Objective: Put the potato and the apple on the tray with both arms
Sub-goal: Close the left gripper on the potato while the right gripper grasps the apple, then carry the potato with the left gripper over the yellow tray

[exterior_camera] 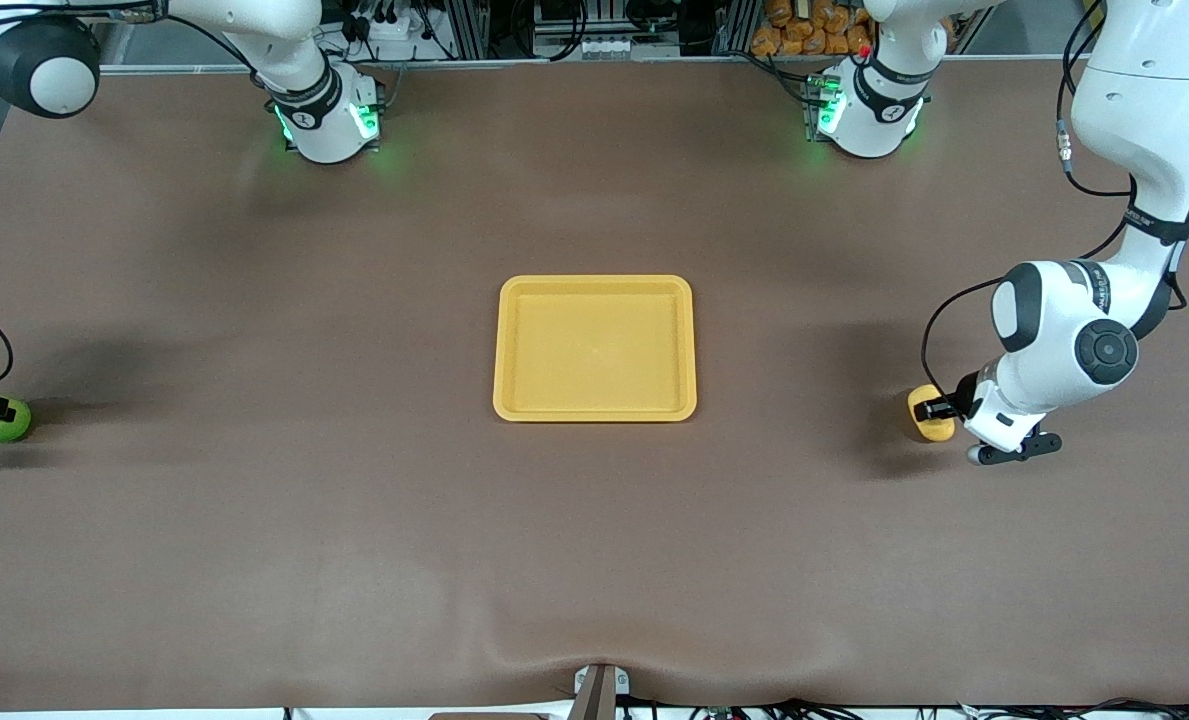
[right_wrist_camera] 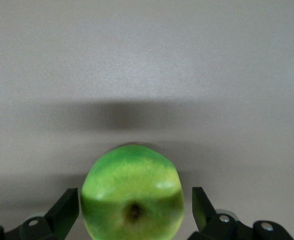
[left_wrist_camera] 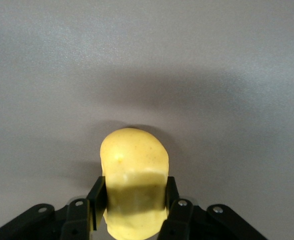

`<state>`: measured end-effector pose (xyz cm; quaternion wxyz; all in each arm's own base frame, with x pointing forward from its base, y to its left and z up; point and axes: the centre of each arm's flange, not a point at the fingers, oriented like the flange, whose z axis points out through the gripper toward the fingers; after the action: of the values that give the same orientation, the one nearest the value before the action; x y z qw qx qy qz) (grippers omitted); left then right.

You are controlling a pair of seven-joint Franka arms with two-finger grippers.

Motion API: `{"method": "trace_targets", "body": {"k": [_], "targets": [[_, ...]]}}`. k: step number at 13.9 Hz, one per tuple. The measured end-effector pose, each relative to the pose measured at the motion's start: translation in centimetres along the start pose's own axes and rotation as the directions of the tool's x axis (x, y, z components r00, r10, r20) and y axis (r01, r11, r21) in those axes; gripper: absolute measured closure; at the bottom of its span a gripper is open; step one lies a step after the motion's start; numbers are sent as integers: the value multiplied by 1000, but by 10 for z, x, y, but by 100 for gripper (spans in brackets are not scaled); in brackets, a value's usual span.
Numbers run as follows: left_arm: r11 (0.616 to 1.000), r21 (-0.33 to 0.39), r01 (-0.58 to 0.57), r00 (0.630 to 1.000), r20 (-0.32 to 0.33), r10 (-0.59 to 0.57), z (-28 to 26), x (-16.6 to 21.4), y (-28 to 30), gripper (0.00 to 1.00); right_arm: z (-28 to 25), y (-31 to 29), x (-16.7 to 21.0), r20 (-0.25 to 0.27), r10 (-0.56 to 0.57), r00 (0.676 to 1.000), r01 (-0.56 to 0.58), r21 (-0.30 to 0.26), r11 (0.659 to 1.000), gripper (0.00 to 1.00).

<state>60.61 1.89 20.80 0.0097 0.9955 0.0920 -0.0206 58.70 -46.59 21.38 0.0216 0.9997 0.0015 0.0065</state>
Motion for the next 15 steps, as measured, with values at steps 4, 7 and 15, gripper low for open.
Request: {"method": "trace_targets", "body": {"k": [4,7,15], "targets": [[1000,-5,-20,1000,-16,20,-10,0,13,49,6,0,0,-10,-50,999,50,16,999,13],[999,-6,-52,999,-14,52,-26,-4,32,49,5,-3,3,-12,-99,995,100,18,995,13],[992,-17,-123,992,11,123,-47,-27,105,49,-40,-23,21,79,-186,979,174,136,975,13]]}}
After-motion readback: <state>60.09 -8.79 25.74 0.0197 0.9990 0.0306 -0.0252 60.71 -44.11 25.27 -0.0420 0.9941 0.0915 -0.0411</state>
